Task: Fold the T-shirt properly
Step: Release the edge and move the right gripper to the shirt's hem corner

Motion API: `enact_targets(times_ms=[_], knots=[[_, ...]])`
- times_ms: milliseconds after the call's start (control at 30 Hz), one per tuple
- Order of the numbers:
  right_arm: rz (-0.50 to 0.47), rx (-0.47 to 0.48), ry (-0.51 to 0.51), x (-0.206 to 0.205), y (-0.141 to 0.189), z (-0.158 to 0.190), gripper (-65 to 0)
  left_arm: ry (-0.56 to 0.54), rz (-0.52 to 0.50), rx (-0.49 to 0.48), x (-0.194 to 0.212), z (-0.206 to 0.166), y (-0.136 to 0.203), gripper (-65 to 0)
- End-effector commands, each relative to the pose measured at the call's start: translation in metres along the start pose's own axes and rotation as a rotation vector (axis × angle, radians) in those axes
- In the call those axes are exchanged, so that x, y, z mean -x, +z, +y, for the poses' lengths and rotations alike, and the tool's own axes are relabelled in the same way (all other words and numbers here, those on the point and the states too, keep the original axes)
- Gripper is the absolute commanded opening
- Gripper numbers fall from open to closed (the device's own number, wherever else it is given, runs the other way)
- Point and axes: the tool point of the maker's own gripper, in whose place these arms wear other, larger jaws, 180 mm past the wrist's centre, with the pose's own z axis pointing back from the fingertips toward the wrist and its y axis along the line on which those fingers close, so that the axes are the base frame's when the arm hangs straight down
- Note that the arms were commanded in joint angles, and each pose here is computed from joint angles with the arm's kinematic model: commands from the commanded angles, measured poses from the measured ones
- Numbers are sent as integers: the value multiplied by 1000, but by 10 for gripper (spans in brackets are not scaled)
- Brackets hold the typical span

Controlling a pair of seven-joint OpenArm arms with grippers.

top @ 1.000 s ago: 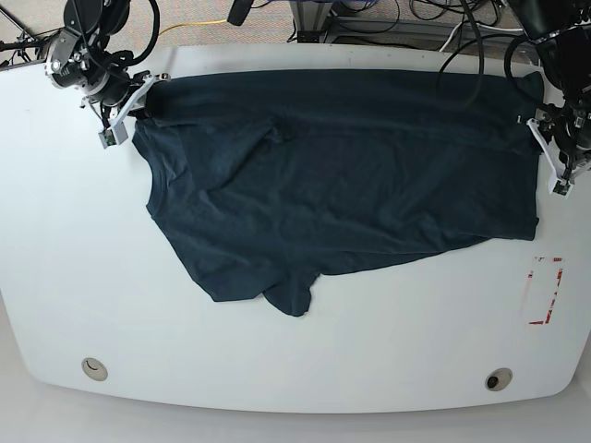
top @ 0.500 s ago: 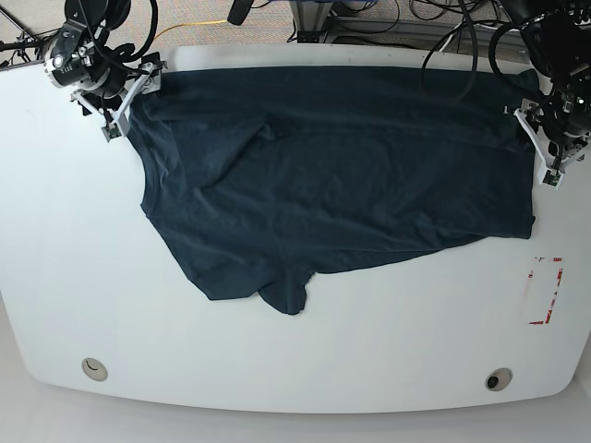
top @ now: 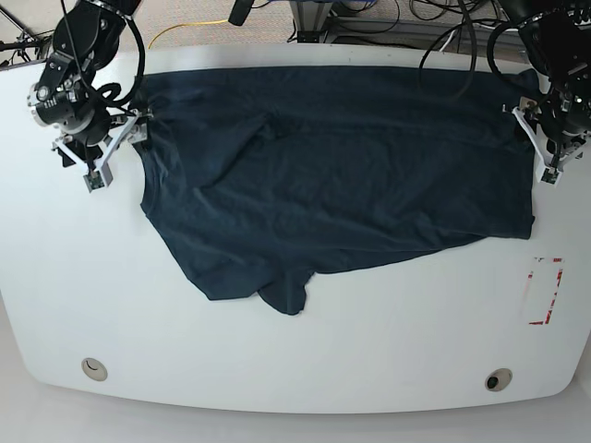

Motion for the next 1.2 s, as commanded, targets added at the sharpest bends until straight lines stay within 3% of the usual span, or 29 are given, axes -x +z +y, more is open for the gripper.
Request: enact_targets(times_ms=[0,500,733,1167], knots=[[-41,7,-11,-25,-3,-12,-125,-12,-29,-28,-9,9,6,-336],[-180,-124,-158,-130,-50,-39,-125,-13,-27,-29,-8,9,6,-338],[-243,-232,-151,-183,-77,-28,-125,-10,-25,-25,-7,8,5,-338],[-283,-383,-245,-217,-131,0,-125,-6,-24,-24,-7,8,5,-338]])
